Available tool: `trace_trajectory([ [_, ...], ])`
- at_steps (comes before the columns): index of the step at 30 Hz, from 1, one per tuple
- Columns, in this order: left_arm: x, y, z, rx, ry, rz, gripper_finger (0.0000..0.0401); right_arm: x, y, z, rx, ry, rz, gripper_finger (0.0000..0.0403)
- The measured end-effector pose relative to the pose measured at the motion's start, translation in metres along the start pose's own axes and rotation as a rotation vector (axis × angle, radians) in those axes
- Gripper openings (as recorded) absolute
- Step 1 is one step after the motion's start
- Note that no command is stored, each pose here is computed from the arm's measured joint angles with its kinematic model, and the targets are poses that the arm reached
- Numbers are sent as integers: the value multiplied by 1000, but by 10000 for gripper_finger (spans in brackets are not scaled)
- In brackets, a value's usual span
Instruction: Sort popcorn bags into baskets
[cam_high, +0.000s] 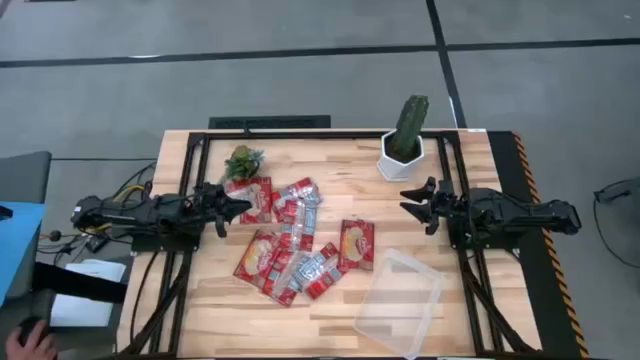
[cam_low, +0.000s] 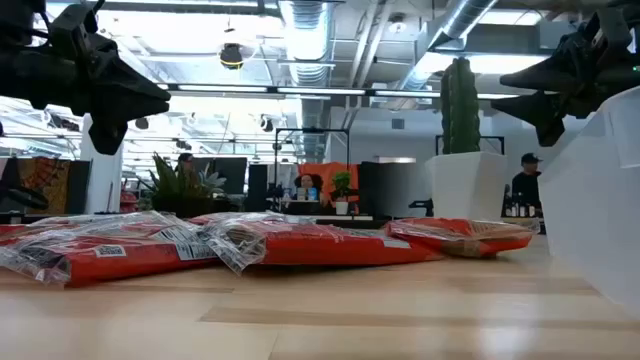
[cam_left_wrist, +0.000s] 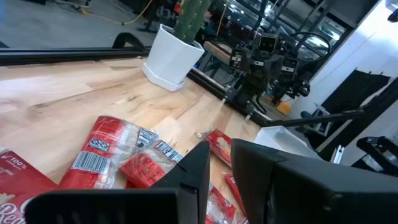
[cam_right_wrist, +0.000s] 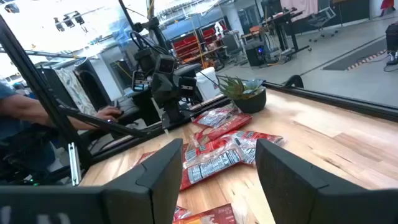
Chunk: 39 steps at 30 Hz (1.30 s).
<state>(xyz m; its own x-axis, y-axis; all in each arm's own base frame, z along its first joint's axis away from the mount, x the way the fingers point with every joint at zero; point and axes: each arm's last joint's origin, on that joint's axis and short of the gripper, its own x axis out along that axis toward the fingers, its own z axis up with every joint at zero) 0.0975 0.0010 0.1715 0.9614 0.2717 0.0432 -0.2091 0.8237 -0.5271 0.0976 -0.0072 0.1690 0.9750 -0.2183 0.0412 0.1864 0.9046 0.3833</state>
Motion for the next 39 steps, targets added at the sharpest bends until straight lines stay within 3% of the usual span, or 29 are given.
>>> trace_trajectory([
  [39, 0, 0, 0, 0, 0, 0, 54, 0, 0, 0, 0, -1, 0, 226],
])
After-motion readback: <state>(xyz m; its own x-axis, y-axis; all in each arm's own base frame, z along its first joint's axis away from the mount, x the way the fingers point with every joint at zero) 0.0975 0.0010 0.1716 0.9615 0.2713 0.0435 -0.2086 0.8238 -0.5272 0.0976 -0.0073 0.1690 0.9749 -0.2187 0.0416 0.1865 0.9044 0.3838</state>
